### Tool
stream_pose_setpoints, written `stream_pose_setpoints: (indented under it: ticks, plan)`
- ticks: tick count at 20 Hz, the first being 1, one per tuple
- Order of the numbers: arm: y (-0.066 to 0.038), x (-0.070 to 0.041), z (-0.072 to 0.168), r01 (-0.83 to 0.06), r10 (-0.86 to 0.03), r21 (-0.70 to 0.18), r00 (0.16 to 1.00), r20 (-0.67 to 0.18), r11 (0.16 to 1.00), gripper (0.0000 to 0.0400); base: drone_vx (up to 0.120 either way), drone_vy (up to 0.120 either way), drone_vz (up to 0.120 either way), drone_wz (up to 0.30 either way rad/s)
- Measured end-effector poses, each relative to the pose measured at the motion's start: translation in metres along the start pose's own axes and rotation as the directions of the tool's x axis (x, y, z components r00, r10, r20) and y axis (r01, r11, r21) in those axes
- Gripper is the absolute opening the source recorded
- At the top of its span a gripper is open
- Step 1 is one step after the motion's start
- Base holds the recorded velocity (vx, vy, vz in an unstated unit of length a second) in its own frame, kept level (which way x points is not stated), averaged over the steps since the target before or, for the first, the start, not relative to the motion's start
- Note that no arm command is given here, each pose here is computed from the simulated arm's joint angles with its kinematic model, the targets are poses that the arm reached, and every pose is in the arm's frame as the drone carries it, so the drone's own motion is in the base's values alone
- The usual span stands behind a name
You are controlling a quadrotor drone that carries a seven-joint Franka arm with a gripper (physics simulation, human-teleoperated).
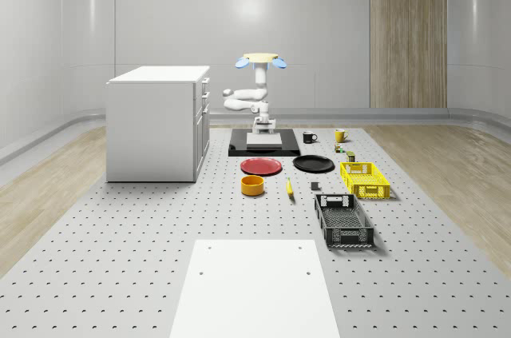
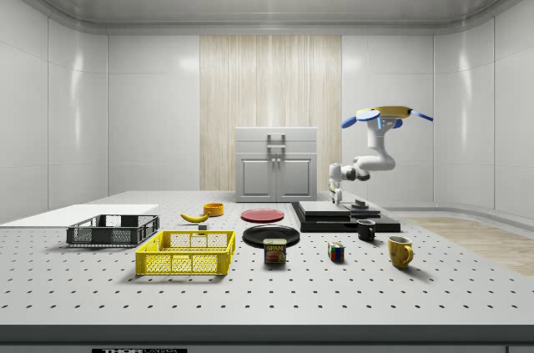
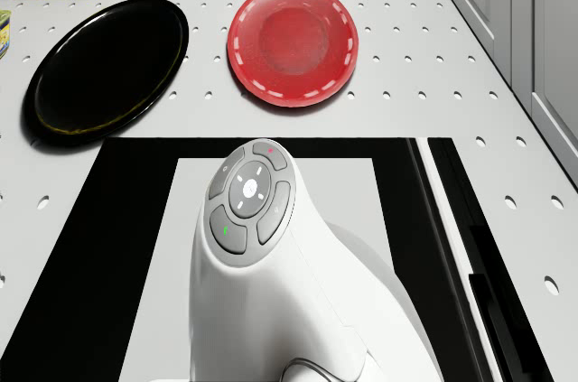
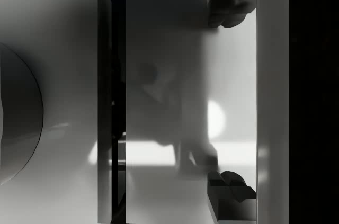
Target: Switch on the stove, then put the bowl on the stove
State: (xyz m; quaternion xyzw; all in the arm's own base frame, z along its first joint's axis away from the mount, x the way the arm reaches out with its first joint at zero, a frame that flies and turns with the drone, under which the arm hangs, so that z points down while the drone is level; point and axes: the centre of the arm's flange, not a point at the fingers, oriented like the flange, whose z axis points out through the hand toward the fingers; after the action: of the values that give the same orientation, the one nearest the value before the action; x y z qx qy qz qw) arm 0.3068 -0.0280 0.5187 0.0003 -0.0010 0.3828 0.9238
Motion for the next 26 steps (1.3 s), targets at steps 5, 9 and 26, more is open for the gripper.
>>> stream_pose_setpoints:
  ticks: [5,9,26]
  plan:
    - [0.0000,0.0000,0.0000,0.000,0.000,0.000,1.000,0.000,1.000,0.0400,0.120,0.000,0.000,0.000]
    - [0.0000,0.0000,0.0000,0.000,0.000,0.000,1.000,0.000,1.000,0.0400,0.120,0.000,0.090,0.000]
    - [0.0000,0.0000,0.0000,0.000,0.000,0.000,1.000,0.000,1.000,0.0400,0.120,-0.026,0.000,0.000]
